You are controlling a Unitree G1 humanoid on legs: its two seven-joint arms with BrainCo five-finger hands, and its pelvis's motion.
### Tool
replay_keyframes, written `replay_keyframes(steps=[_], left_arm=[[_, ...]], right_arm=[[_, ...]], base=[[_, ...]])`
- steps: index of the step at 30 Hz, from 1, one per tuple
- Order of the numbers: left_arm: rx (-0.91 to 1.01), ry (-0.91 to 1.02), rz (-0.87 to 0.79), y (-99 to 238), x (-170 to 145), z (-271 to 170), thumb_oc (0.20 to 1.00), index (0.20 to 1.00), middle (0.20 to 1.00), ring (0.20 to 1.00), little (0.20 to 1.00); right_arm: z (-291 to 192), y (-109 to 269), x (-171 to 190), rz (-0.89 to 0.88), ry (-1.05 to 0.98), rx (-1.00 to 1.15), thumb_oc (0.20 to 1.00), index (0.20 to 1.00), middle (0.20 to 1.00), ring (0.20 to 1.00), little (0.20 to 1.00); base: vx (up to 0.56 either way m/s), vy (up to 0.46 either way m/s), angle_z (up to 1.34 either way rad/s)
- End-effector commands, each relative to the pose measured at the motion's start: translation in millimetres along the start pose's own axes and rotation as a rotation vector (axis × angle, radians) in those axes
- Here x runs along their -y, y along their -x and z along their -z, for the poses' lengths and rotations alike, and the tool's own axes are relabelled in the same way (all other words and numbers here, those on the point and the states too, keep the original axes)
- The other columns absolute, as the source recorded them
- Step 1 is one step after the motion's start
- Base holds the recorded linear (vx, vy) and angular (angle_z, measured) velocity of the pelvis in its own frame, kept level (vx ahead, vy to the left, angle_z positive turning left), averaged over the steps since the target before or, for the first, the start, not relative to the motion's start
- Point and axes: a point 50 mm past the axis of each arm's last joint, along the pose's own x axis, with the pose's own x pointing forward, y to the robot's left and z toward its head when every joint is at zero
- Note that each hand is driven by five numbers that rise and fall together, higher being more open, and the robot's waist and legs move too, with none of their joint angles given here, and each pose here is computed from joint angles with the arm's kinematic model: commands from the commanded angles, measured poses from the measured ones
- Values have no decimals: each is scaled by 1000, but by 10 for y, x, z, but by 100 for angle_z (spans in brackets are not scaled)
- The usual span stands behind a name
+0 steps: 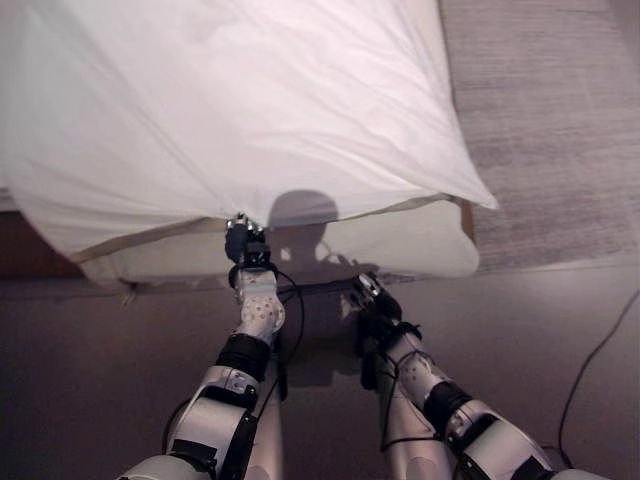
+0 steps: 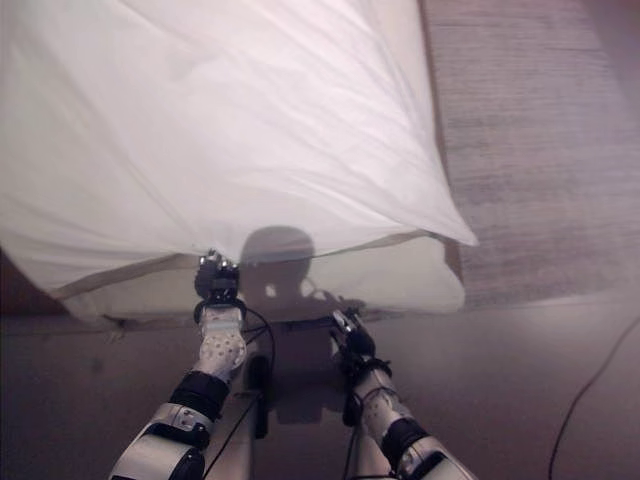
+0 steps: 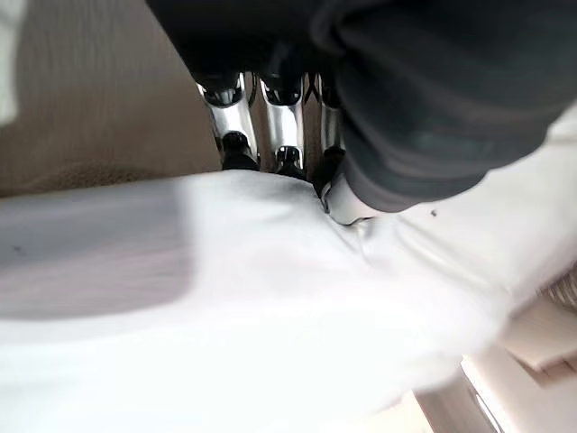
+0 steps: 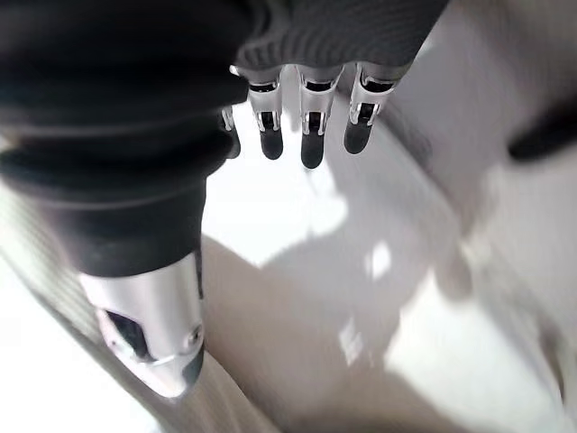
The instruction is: Make the bed
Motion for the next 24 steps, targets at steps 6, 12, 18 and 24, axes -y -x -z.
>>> replay_keyframes(steps=[6,12,18,24], left_arm=[[-10,137,421,287,839,75,200,200,200,200,200],[36,158,476,334,945,-37,200,200,200,200,200],[96,169,501,366,1002,-165,200,200,200,200,200],[263,115,419,299,880,-505,200,200,200,200,200]], right_arm=[[-145,-64,-503,-204,-161,75,1000,1000,1000,1000,1000],[-373,-119,-628,-228,-211,163,1000,1000,1000,1000,1000],[-604,-140,-718,-232,-288,267,1000,1000,1000,1000,1000],[-1354,-5,-778,-251,-364,578,1000,1000,1000,1000,1000]], base=[[18,-17,31],[10,11,12],[13,9,9],[24,49,1]])
